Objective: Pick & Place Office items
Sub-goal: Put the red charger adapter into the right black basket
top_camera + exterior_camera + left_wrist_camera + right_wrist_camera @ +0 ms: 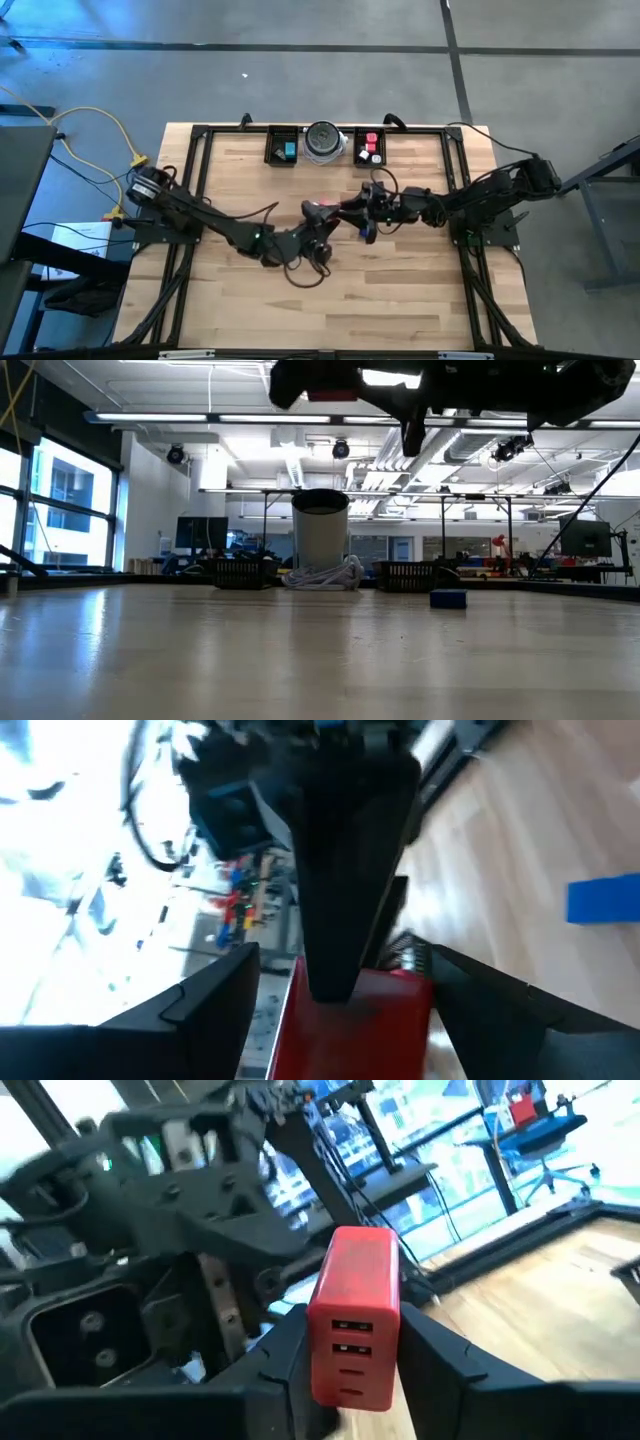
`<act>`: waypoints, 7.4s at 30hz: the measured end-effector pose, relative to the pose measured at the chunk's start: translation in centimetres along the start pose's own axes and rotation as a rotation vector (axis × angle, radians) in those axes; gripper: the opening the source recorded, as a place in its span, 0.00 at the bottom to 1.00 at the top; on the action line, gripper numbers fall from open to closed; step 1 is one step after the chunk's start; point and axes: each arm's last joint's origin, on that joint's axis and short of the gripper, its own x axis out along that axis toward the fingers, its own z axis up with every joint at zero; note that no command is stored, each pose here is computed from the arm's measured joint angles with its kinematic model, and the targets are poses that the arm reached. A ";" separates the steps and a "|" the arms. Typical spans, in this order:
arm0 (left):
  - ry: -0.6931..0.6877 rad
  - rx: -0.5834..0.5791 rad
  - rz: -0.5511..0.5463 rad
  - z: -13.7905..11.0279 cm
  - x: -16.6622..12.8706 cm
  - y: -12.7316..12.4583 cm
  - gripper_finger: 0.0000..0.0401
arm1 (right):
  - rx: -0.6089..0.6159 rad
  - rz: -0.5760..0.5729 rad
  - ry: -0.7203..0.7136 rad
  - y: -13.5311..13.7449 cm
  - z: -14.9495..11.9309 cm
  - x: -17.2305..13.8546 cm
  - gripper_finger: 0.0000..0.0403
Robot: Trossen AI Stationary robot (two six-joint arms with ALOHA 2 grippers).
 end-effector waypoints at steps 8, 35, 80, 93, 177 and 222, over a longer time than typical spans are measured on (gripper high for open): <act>0.184 -0.012 0.144 1.0 -2.4 1.0 0.68 | -0.041 -0.063 0.078 -0.7 -0.3 -0.4 0.26; 0.410 -0.440 0.361 -3.2 1.2 5.9 0.68 | -0.179 -0.037 0.097 2.5 2.7 -4.5 0.26; -0.563 -1.350 -0.541 -15.4 -3.6 5.4 0.68 | -0.551 0.015 -0.391 2.2 1.2 -0.8 0.26; -0.696 -1.331 -0.548 -14.2 -1.5 3.2 0.68 | -0.607 0.113 -0.431 2.7 0.7 2.6 0.26; -0.932 -1.328 -0.444 -11.4 -0.5 4.0 0.65 | -0.573 0.207 -0.416 2.7 1.4 3.8 0.26; -0.872 -1.311 -0.437 -11.2 -0.7 3.7 0.29 | -0.524 0.176 -0.409 2.7 1.4 3.8 0.31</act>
